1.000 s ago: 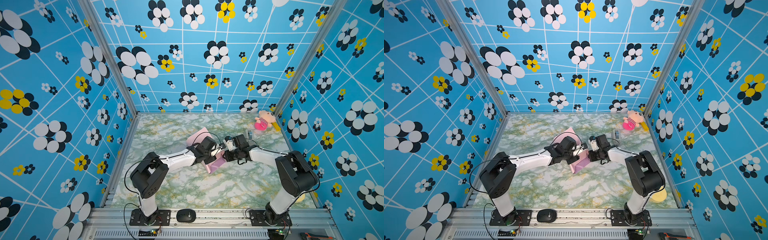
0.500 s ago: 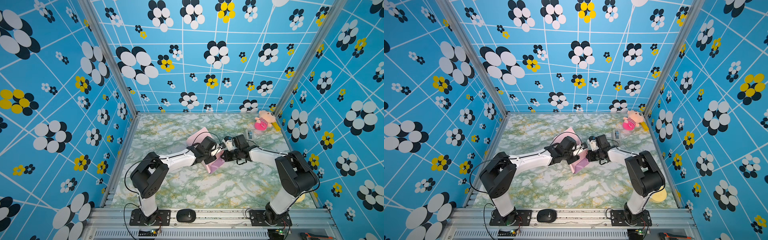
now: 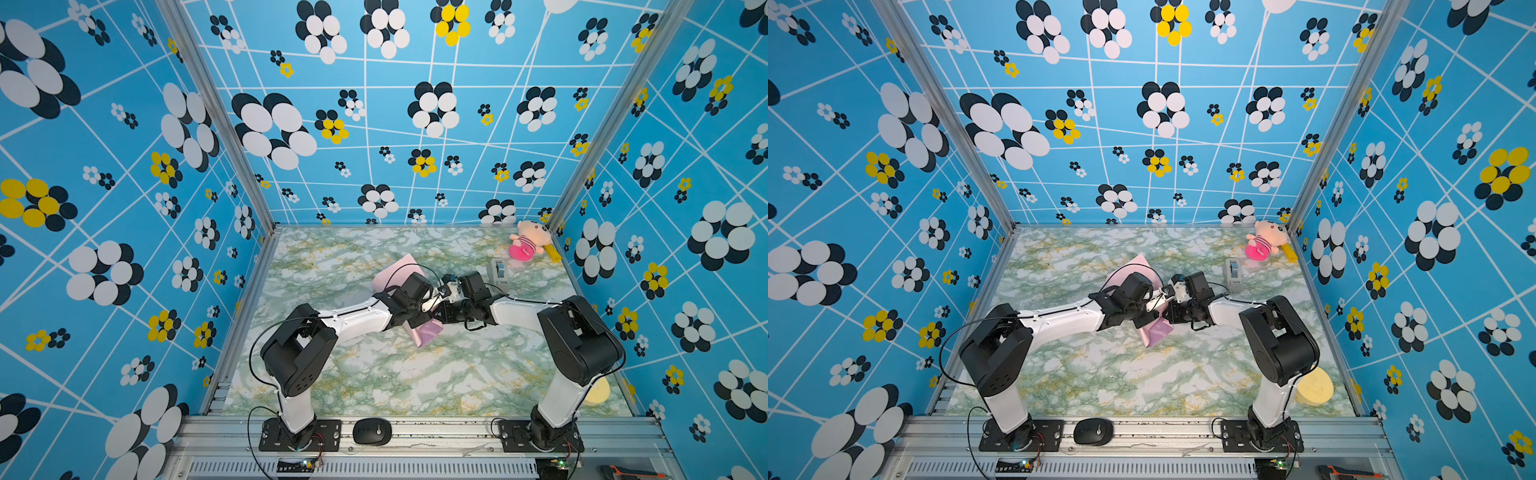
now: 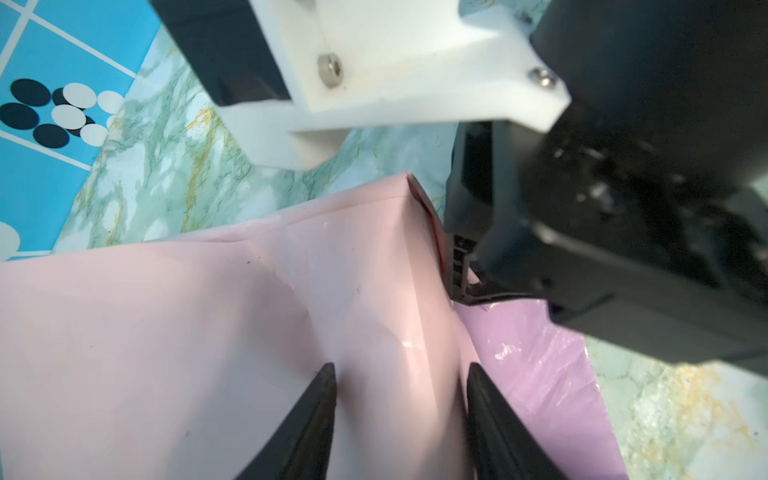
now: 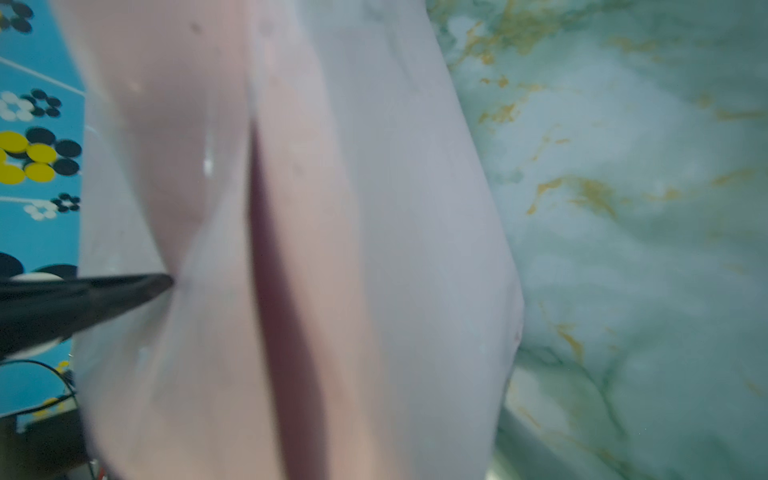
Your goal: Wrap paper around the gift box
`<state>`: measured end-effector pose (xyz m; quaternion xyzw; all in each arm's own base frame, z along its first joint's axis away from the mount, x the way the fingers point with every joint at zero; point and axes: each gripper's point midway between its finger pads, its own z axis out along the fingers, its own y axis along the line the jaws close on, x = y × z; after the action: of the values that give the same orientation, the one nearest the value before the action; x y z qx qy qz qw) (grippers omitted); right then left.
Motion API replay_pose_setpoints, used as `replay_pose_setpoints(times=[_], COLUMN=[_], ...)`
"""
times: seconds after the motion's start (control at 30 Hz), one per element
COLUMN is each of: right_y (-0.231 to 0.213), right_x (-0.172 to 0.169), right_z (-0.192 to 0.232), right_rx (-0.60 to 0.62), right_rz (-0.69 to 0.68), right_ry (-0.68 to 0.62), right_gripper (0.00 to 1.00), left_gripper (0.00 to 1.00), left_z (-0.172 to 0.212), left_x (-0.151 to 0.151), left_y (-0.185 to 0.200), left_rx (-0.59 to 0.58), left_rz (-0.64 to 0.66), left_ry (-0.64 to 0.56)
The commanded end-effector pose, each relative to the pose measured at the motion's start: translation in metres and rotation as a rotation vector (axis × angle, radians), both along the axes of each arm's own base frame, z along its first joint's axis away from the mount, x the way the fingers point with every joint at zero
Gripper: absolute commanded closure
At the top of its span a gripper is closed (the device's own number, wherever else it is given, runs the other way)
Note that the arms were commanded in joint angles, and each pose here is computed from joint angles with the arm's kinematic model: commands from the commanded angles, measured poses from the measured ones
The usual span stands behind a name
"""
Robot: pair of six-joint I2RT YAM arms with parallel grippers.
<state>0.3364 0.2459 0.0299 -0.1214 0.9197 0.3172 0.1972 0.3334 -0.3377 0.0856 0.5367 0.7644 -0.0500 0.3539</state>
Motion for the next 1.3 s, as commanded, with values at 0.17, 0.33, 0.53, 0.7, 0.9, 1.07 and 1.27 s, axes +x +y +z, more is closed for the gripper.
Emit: replay_pose_setpoints(times=[0.17, 0.33, 0.53, 0.7, 0.9, 1.07, 1.27], right_y=[0.010, -0.014, -0.042, -0.084, -0.075, -0.060, -0.033], right_x=[-0.009, -0.018, -0.020, 0.003, 0.018, 0.031, 0.045], right_z=[0.016, 0.038, 0.060, 0.036, 0.024, 0.026, 0.031], right_rx=[0.118, 0.192, 0.302, 0.151, 0.080, 0.112, 0.158], right_rz=[-0.005, -0.074, -0.168, -0.420, -0.465, -0.462, -0.399], right_ry=[-0.026, -0.038, -0.051, 0.006, 0.024, -0.011, -0.060], right_gripper=[0.58, 0.54, 0.56, 0.81, 0.94, 0.95, 0.95], left_gripper=[0.49, 0.49, 0.49, 0.49, 0.49, 0.49, 0.49], left_z=[-0.034, -0.035, -0.034, -0.034, -0.033, -0.033, -0.034], left_x=[-0.018, -0.018, -0.019, -0.019, -0.018, -0.019, -0.019], left_y=[0.006, 0.006, 0.005, 0.004, 0.005, 0.004, 0.004], left_rx=[0.058, 0.056, 0.053, 0.050, 0.051, 0.049, 0.050], left_rz=[-0.014, -0.012, -0.013, -0.015, -0.013, -0.015, -0.014], left_ry=[0.117, 0.119, 0.120, 0.121, 0.119, 0.121, 0.123])
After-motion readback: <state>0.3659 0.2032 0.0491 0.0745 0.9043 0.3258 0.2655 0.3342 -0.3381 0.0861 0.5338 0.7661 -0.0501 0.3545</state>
